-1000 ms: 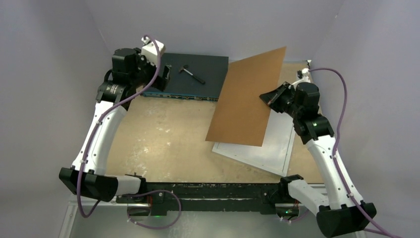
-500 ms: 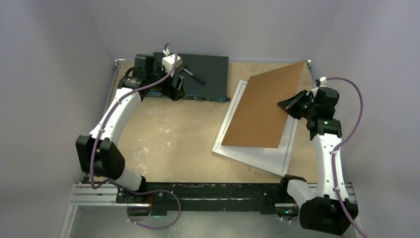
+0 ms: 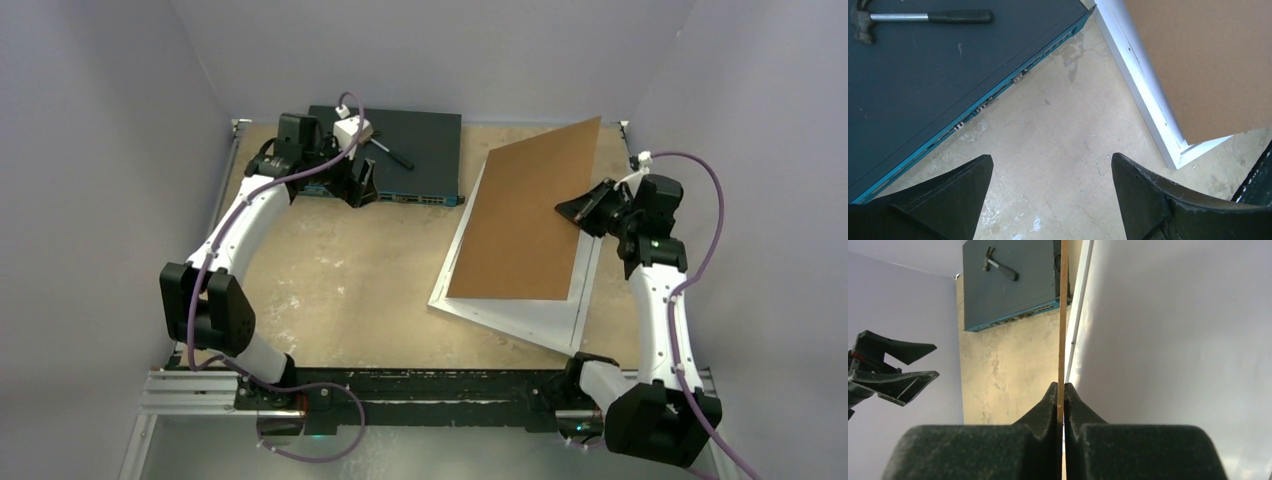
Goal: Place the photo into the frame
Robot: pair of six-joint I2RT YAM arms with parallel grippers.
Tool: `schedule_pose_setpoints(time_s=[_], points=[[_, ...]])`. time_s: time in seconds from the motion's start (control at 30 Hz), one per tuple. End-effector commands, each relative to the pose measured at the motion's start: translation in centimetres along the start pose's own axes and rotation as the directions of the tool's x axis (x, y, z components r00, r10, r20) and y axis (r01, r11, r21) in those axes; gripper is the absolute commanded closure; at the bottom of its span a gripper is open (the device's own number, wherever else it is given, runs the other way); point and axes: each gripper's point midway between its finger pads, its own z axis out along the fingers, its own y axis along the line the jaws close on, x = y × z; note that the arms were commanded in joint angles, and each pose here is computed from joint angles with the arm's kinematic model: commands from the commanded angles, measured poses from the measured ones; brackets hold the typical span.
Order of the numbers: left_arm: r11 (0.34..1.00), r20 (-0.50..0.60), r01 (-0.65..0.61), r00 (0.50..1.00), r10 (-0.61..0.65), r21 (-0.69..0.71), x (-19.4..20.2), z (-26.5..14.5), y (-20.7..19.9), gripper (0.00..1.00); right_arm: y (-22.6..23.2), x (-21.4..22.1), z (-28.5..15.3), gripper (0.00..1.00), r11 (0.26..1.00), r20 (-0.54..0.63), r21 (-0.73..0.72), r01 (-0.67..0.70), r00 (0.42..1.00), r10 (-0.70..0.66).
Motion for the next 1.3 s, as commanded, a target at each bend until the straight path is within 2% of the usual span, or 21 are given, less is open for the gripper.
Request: schedule_pose_setpoints(time_s=[0.0,0.43,1.27], points=[[0.998,0.051,-0.059,0.997,0.058,0.008,-1.2,-1.0,-0.6,0.14,1.8,-2.0,0.0,1.0,0.994,0.078,-0.087,0.059,0.996,-0.052],[0.998,0.046,-0.061,0.997,0.06,0.003,-1.2,-1.0,-0.4,0.15,-0.7,0.1,1.1,1.0,0.998,0.05,-0.059,0.018,0.999,-0.015],[0.998,0.042,-0.066,0.997,0.065,0.003,-1.0,-1.4,-0.7,0.16,-2.5,1.1,-0.1,1.0,1.0,0.099,0.007,0.029,0.995,-0.029]])
